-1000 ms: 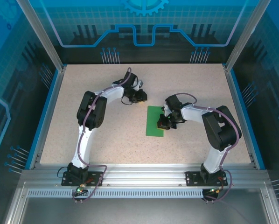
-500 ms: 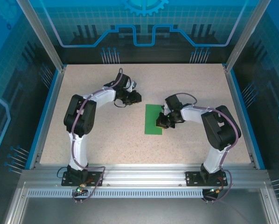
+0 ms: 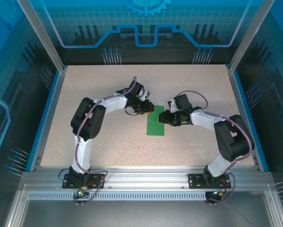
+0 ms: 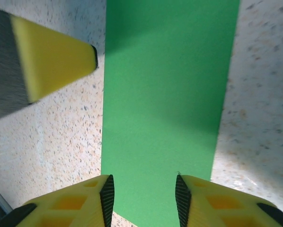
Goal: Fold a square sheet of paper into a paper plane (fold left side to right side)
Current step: First fold the square sheet of paper in half at the center of the table, then fold the triangle a second time at the center of the table.
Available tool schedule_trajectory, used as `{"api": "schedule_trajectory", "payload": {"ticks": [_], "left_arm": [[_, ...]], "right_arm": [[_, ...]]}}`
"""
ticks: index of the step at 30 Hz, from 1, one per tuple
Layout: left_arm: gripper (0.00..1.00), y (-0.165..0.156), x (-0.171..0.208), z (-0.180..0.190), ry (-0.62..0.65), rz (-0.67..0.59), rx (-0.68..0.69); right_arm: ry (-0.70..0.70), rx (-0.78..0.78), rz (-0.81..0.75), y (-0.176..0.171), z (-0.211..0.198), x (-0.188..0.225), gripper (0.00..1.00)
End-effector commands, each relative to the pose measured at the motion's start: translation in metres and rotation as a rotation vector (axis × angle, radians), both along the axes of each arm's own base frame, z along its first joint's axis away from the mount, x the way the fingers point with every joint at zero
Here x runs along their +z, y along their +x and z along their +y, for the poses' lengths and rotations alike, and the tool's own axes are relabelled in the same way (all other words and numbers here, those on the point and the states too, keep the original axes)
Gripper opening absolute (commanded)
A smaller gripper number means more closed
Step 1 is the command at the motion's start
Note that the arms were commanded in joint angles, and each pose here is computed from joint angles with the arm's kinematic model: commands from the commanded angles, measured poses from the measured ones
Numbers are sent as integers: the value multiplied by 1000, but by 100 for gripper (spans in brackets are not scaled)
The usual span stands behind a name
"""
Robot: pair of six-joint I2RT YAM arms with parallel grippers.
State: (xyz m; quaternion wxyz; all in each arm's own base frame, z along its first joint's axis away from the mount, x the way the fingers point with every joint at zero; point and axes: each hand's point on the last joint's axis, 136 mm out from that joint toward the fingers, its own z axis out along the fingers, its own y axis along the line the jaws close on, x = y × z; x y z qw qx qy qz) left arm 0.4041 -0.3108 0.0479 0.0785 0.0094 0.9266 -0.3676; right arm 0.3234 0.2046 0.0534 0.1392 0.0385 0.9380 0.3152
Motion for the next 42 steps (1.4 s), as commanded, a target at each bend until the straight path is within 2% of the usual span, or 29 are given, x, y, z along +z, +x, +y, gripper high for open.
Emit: {"api": "schedule_trajectory", "payload": {"ticks": [1,6,16,33,42], "left_arm": [[25,-4,-14,-1,22,50,-8],[25,-11,-26,6,65,73,-1],[25,-32,-45,14,86,118,11],[25,-36,-50,15,93,126,10],[25,-36,-48,15,88,120,8]], "right_arm": [[10,-26,59,-10,-14,-6,43],[59,-44,149,-17,-17,-10,42],[30,-33,275,-33,-20,-26,38],[46,3,334,-45,-4,-38,33],[92,9,292,-31,9,-25,29]]}}
